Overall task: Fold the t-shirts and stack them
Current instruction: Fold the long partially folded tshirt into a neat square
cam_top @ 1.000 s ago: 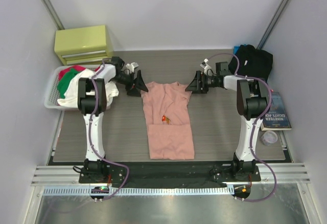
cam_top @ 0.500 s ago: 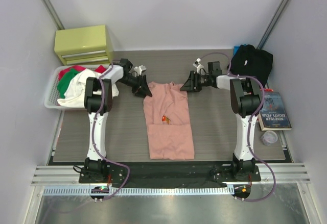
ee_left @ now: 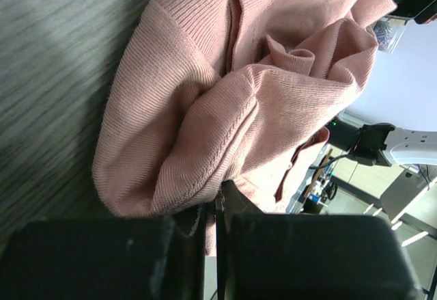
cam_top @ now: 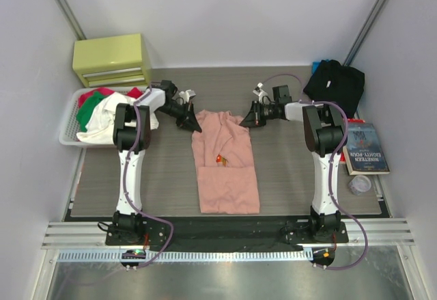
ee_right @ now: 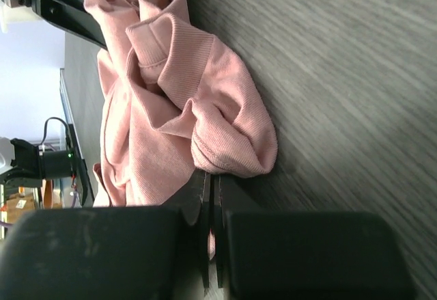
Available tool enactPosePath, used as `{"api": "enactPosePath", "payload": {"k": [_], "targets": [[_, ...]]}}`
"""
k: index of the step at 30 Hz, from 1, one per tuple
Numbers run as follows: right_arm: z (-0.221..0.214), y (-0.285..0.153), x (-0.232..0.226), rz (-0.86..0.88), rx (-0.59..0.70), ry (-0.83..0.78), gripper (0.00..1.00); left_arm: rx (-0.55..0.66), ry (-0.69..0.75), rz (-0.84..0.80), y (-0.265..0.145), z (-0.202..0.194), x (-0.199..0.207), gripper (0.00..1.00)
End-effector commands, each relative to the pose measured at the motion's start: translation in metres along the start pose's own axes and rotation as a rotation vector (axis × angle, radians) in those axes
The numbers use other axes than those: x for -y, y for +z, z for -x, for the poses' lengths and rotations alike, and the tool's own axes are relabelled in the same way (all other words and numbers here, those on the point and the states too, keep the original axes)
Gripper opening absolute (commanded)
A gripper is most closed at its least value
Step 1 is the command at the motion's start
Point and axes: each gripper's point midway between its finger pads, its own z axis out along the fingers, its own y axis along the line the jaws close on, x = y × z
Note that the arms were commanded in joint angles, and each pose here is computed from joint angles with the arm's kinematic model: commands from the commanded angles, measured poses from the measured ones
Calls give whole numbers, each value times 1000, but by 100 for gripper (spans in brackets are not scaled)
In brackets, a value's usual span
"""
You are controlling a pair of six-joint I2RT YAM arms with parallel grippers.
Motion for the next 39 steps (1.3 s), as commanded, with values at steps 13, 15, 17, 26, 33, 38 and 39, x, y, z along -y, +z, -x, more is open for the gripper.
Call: {"api": "enactPosePath", "payload": {"k": [13, 15, 17, 26, 33, 38, 39], "targets": [[0, -44, -77, 42, -33, -173, 1, 71, 183, -30, -41, -15, 75, 0], [0, -49, -85, 51, -34, -185, 1, 52, 198, -38, -39, -27, 85, 0], [-1, -55, -95, 59, -38, -201, 1, 20, 208, -43, -33, -44, 91, 0], [-52, -79, -142, 150, -160, -253, 1, -29, 342, -77, -32, -104, 136, 0], [-93, -98, -173, 237, -235, -260, 1, -8, 450, -135, -44, -140, 156, 0], [-109, -111, -190, 289, -264, -279, 1, -6, 505, -160, -49, -176, 163, 0], [-116, -115, -193, 304, -283, -286, 1, 4, 536, -169, -53, -182, 170, 0]]}}
